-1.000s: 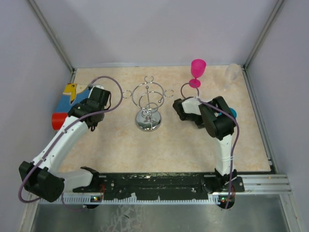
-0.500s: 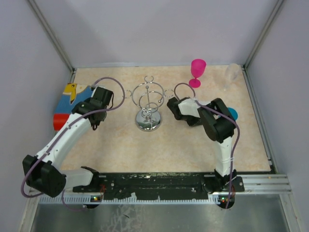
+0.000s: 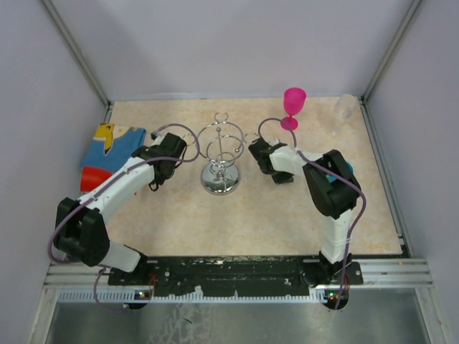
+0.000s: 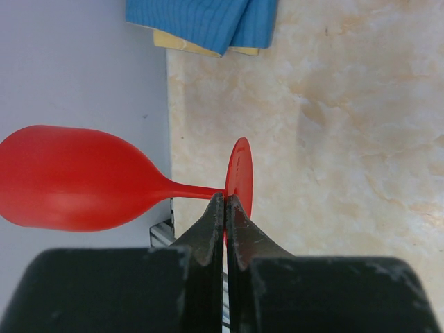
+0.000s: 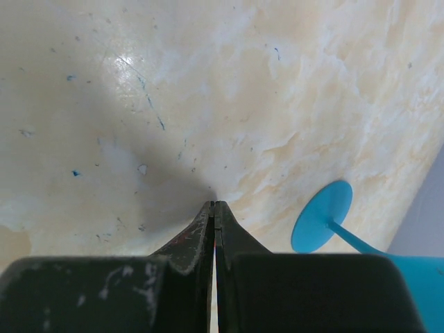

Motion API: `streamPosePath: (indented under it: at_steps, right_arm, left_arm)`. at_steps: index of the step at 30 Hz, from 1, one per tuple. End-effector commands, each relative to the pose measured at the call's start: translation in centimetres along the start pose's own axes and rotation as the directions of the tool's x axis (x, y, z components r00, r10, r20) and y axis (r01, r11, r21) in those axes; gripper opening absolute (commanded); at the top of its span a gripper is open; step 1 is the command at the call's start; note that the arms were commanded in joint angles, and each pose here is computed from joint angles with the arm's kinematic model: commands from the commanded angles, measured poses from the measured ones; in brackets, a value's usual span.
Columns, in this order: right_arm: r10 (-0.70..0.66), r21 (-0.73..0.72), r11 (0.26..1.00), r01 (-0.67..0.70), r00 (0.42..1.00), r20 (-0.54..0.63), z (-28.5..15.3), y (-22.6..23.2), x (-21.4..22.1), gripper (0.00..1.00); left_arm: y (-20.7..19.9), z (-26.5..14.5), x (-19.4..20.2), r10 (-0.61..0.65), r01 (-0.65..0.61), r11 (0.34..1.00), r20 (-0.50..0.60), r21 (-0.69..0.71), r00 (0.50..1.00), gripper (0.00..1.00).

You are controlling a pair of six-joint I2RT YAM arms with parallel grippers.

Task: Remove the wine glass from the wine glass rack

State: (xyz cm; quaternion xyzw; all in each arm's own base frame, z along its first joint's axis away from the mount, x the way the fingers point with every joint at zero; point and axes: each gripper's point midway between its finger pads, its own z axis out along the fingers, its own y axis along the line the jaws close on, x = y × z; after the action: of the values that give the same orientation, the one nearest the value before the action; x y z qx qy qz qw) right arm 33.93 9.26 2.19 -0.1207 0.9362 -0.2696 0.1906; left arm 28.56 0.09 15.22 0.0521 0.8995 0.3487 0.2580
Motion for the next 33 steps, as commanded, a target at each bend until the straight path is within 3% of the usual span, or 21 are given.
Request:
streamPosePath:
  at_steps: [1, 8, 14, 18, 29, 33]
  right_arm:
    - [0.063, -0.132, 0.99, -0.055, 0.997, 0.054, -0.8, 2.3, -1.0, 0.0]
    - [0.075, -0.154, 0.986, -0.061, 0.993, 0.086, -1.2, 2.3, -1.6, 0.0]
    - [0.072, -0.158, 0.986, -0.057, 0.993, 0.093, -1.0, 2.4, -1.4, 0.0]
    - [0.086, -0.169, 0.983, -0.069, 0.992, 0.096, -1.0, 2.2, -1.6, 0.0]
    - [0.106, -0.18, 0.98, -0.088, 0.99, 0.094, -0.7, 2.0, -1.7, 0.0]
    - [0.111, -0.181, 0.979, -0.093, 0.99, 0.09, -0.5, 1.8, -1.6, 0.0]
  left_arm:
    - [1.6, -0.1, 0.2, 0.011, -0.01, 0.995, 0.01, -0.098, 1.0, 0.0]
    - [0.8, -0.3, 0.8, 0.114, -0.106, 0.984, 0.05, -0.141, 0.992, 0.0]
    - [1.8, -1.9, 0.2, 0.059, -0.046, 0.995, 0.137, -0.093, 0.989, 0.0]
    - [1.8, -2.1, 0.2, 0.09, -0.076, 0.993, 0.155, -0.092, 0.984, 0.0]
    - [-0.5, -4.6, -0.6, 0.207, -0.183, 0.978, 0.328, -0.102, 0.922, 0.0]
    - [-1.4, -5.8, -0.8, 0.287, -0.244, 0.957, 0.386, -0.156, 0.877, 0.0]
